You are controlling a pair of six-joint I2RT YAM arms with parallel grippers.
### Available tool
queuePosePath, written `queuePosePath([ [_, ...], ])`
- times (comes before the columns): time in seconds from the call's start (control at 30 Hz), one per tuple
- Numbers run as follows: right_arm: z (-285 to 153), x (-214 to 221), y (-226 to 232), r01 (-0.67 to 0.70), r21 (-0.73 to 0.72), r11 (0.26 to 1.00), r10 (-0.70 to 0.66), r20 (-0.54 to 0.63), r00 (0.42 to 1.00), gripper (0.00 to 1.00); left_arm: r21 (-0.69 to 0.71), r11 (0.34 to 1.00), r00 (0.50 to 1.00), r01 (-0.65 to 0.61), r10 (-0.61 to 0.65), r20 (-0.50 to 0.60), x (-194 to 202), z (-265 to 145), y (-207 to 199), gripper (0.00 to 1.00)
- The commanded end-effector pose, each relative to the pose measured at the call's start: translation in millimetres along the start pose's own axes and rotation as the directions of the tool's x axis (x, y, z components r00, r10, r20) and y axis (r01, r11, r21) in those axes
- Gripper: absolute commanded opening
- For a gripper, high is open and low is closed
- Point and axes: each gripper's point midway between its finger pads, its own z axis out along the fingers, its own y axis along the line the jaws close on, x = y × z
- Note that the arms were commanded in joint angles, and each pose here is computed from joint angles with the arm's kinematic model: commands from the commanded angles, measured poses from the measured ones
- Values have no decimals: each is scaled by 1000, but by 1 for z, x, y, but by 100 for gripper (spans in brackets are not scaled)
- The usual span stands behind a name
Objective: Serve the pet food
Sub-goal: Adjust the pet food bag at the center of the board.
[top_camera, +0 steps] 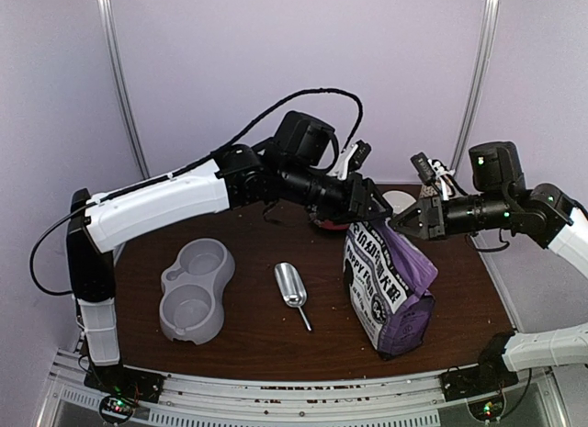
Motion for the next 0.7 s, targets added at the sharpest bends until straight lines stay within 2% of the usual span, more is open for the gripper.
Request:
queuePosePath([
  [0.0, -1, -4, 1, 3, 14, 1000, -3, 10, 1000, 23, 44, 999, 1000, -4, 4, 10, -5, 5, -12, 46],
  [0.13, 0, -4, 0, 1, 21, 1000, -1, 6, 1000, 20, 43, 999, 1000, -2, 2, 7, -4, 6, -11, 38],
  [0.27, -3, -8, -2, 1, 42, 999, -2, 23, 1000, 14, 49, 999, 1000, -3, 3, 1, -3, 6, -12, 24],
  [0.37, -6, -11, -1, 6, 49, 999, -8, 41, 999, 10, 54, 999, 1000, -1, 1, -3, -2, 6, -12, 18],
  [0.67, -18, -20, -3, 1, 86, 996, -10, 101, 995, 0, 51, 999, 1000, 5, -6, 5, -4, 7, -12, 11],
])
